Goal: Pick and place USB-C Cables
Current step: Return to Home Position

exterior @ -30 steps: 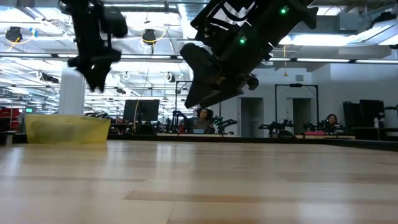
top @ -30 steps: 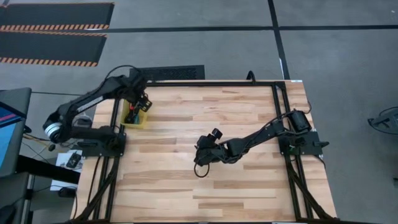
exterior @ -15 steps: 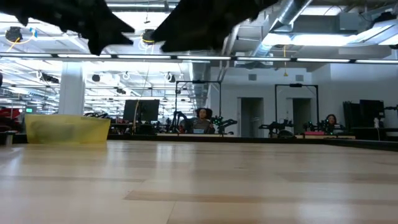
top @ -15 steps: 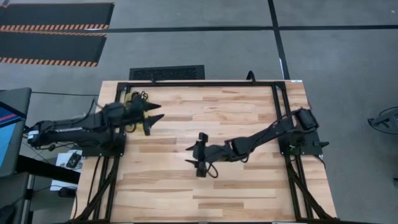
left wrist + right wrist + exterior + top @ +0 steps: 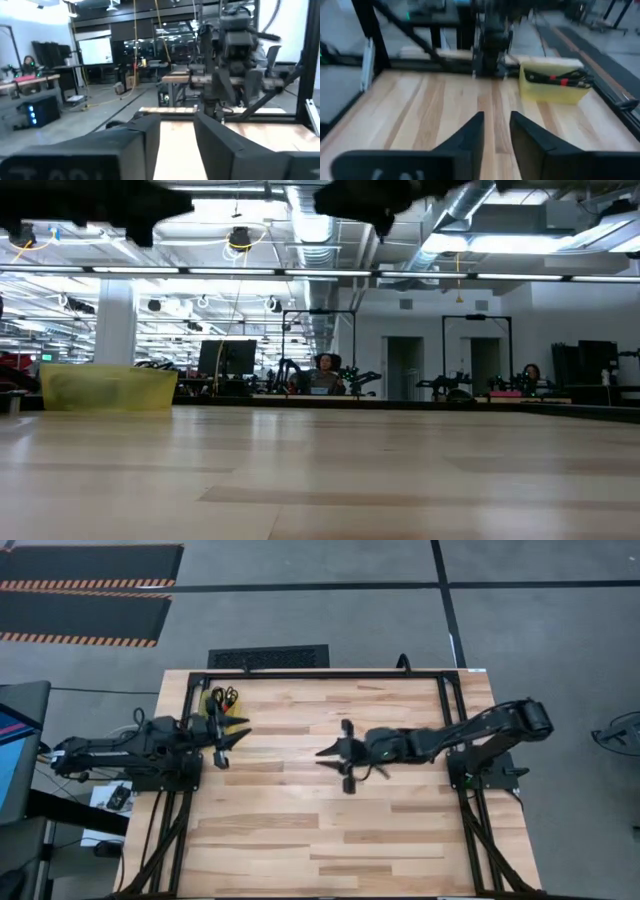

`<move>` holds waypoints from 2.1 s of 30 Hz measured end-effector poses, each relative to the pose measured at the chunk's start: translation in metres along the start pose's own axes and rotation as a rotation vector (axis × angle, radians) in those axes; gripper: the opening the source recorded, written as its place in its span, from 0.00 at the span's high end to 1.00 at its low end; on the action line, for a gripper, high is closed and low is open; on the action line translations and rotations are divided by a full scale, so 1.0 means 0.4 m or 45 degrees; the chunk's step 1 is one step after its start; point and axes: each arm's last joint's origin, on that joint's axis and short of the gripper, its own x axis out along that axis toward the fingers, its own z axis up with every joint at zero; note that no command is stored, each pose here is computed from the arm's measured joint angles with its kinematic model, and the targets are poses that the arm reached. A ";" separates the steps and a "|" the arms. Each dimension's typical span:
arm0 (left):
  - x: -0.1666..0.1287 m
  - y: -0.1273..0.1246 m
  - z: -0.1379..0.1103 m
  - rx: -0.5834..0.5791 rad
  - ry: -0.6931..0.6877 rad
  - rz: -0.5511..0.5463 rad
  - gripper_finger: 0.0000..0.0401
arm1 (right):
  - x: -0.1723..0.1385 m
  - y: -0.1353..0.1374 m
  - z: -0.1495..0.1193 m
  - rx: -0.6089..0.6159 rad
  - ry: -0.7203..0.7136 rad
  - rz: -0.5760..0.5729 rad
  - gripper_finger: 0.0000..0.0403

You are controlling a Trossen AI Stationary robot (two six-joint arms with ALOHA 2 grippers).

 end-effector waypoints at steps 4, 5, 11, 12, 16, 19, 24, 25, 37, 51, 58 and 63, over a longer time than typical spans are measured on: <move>-0.004 -0.006 -0.083 -0.035 -0.012 0.046 0.83 | -0.043 -0.038 -0.066 0.045 -0.149 0.018 0.80; -0.006 -0.008 -0.100 -0.040 -0.014 0.045 0.86 | -0.052 -0.045 -0.083 0.048 -0.159 0.006 0.83; -0.011 -0.005 -0.128 -0.009 -0.014 0.130 0.98 | -0.098 -0.103 -0.169 0.118 0.072 -0.437 0.97; -0.011 -0.003 -0.129 0.014 0.001 0.158 0.99 | -0.105 -0.107 -0.175 0.175 0.094 -0.480 0.98; -0.014 0.001 -0.127 0.068 0.002 0.219 0.99 | -0.131 -0.107 -0.155 0.139 0.011 -0.282 0.96; -0.018 0.001 -0.131 0.076 0.025 0.207 1.00 | -0.159 -0.106 -0.146 0.092 -0.046 -0.157 0.96; -0.030 -0.001 -0.139 0.080 0.040 0.150 1.00 | -0.226 -0.124 -0.161 0.084 -0.156 -0.108 0.99; -0.033 -0.001 -0.139 0.077 0.025 0.139 1.00 | -0.239 -0.126 -0.169 0.090 -0.188 -0.094 0.99; -0.075 0.001 -0.143 0.065 -0.114 0.094 1.00 | -0.346 -0.132 -0.273 0.257 -0.468 0.042 0.99; -0.075 0.000 -0.133 0.058 -0.147 0.058 1.00 | -0.415 -0.138 -0.271 0.262 -0.502 0.005 0.99; -0.076 -0.001 -0.125 0.049 -0.185 0.041 1.00 | -0.459 -0.133 -0.270 0.260 -0.520 0.006 0.99; -0.076 0.000 -0.127 0.070 -0.173 0.051 1.00 | -0.489 -0.129 -0.273 0.265 -0.534 0.008 0.98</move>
